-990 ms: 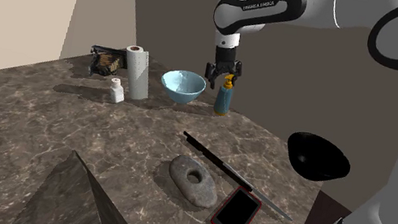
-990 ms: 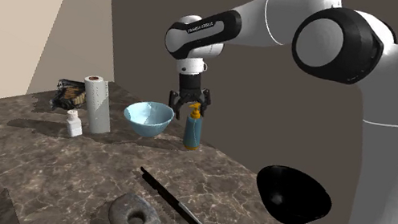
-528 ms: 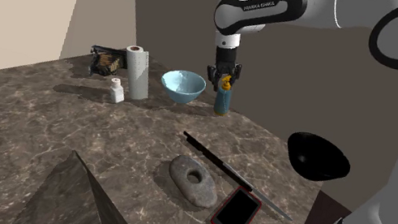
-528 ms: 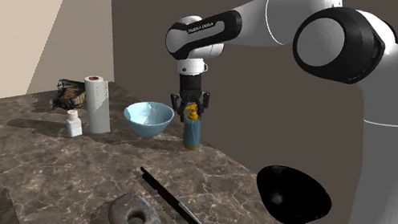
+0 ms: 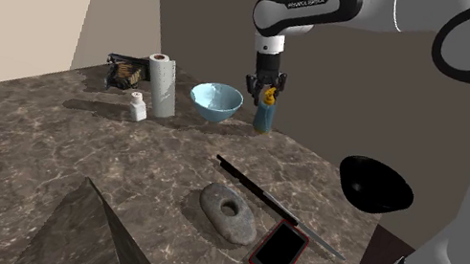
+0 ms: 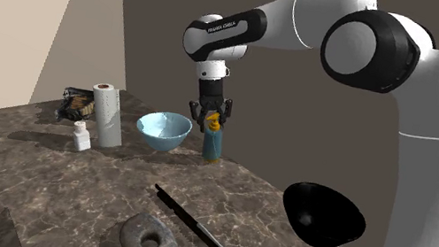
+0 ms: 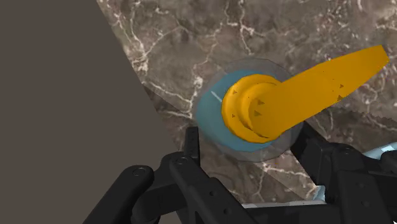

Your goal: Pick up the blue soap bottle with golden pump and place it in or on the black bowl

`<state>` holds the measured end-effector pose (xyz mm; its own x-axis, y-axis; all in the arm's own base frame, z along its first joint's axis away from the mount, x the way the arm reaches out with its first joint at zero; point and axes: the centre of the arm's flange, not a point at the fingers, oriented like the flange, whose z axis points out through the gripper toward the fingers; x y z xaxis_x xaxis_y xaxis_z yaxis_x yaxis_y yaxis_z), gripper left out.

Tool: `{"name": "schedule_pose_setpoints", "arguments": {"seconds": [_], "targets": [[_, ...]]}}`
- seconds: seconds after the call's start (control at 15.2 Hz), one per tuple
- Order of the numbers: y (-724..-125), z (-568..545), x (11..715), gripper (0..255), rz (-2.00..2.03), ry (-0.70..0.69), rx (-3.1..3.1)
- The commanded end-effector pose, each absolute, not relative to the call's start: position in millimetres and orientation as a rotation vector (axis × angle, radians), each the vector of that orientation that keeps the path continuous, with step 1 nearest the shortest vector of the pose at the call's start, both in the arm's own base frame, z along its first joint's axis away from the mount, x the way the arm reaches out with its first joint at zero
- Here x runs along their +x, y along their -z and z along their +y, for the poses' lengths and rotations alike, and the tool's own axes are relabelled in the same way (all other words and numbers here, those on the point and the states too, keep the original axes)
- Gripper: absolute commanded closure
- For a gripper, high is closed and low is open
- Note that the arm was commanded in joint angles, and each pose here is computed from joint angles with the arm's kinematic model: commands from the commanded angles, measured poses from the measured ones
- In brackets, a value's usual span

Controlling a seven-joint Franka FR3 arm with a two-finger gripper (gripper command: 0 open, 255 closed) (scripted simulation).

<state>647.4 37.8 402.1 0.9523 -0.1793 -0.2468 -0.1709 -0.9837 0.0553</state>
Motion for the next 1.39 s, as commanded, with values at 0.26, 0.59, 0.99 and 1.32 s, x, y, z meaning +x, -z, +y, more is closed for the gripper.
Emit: {"name": "schedule_pose_setpoints", "arguments": {"seconds": [0.26,0.59,0.99,1.32], "targets": [[-440.2,30.0,647.7,255,-0.292,0.366,3.07],[-466.6,30.0,647.7,255,-0.292,0.366,3.07],[-498.3,30.0,647.7,255,-0.292,0.366,3.07],[-524.7,30.0,647.7,255,-0.292,0.366,3.07]]}}
